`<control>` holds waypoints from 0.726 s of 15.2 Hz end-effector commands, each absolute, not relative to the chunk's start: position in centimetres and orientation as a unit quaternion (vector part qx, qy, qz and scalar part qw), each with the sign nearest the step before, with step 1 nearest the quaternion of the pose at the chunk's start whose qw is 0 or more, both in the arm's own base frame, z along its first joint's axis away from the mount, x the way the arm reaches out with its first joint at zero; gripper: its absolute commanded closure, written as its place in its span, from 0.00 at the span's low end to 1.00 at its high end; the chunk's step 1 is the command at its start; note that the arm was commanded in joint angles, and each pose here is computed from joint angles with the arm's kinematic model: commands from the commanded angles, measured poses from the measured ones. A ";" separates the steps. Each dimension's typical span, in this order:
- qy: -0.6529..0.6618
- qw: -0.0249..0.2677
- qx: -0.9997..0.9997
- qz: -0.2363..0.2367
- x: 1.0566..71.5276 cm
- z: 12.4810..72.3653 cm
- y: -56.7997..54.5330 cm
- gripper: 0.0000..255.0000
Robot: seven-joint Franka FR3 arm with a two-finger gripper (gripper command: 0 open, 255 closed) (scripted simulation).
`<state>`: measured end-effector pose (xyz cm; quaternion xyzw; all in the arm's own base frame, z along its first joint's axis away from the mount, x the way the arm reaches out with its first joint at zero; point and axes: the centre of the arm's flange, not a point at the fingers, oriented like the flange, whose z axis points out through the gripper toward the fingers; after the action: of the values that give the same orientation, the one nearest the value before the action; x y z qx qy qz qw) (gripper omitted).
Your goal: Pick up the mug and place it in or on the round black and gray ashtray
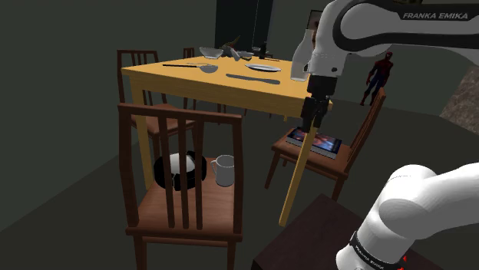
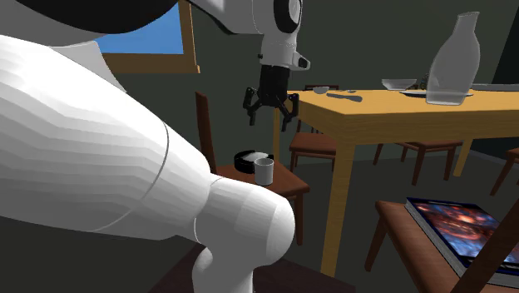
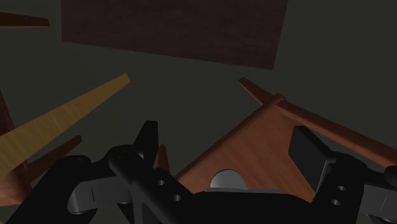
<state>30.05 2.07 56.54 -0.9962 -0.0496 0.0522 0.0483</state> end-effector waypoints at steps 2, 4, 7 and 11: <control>-0.047 0.048 -0.996 0.050 30.9 55.7 2.5 0.00; -0.042 0.046 -0.997 0.046 32.6 54.0 3.3 0.00; -0.035 0.044 -0.998 0.041 35.2 51.4 4.4 0.00; -0.026 0.042 -0.998 0.033 38.8 48.1 5.8 0.00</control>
<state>38.00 5.33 48.93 -0.9981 -0.0285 0.0359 0.0421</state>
